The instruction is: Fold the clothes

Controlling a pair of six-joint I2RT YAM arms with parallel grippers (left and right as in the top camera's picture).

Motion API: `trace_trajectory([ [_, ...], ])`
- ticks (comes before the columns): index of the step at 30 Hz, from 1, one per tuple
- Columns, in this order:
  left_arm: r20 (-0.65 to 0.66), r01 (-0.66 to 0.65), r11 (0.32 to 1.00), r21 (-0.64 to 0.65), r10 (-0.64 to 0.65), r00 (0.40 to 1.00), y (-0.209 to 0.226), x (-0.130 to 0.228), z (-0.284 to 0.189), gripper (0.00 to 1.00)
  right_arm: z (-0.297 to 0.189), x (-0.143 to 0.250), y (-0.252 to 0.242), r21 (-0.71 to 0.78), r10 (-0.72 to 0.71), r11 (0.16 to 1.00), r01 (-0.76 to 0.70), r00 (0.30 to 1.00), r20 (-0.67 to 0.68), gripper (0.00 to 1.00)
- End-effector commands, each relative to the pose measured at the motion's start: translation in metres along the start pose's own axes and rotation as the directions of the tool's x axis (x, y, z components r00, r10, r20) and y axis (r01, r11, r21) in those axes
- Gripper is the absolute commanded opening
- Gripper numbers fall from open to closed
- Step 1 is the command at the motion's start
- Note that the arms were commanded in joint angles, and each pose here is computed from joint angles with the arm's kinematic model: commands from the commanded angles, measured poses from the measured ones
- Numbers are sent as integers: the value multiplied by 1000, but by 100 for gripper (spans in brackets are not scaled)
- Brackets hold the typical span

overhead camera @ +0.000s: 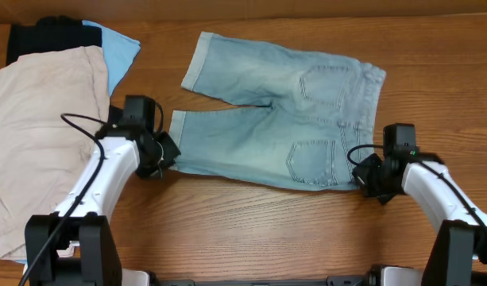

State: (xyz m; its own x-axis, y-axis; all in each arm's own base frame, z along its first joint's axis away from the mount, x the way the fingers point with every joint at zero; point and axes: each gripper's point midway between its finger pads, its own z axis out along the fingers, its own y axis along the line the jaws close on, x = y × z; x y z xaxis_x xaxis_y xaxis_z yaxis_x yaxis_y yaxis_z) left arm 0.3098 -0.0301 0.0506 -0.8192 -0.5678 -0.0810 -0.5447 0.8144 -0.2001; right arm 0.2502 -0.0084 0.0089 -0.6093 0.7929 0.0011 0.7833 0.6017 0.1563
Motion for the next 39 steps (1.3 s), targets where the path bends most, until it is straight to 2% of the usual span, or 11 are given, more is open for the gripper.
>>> trace_trajectory([
  [1, 94, -51, 999, -18, 53, 994, -6, -35, -35, 4, -43, -18, 17, -6, -75, 997, 76, 995, 61, 4],
  [8, 205, -97, 983, -156, 128, 970, 1, -63, -114, 4, -118, 0, 10, 39, -142, 989, 141, 990, 8, 4],
  [12, 243, -155, 975, -157, 190, 951, -4, -66, -150, 4, -134, 20, -8, 69, -136, 988, 138, 990, -31, 4],
  [17, 289, -150, 973, -176, 197, 937, -1, -66, -182, 4, -153, 53, -27, 60, -126, 989, 132, 987, -101, 4],
  [23, 381, -161, 979, -127, 198, 903, -10, -69, -210, 4, -178, 66, -33, -37, -143, 989, 143, 990, -12, 4],
  [29, 407, -223, 970, -96, 243, 881, -45, -82, -194, 4, -170, 64, -31, -41, -141, 989, 140, 990, -7, 4],
  [35, 330, -296, 947, -123, 321, 888, -82, -88, -136, 4, -138, 67, -37, 17, -110, 994, 112, 990, -93, 4],
  [39, 343, -313, 943, -111, 332, 879, -102, -102, -109, 4, -122, 69, -36, 17, -103, 994, 106, 986, -128, 4],
])
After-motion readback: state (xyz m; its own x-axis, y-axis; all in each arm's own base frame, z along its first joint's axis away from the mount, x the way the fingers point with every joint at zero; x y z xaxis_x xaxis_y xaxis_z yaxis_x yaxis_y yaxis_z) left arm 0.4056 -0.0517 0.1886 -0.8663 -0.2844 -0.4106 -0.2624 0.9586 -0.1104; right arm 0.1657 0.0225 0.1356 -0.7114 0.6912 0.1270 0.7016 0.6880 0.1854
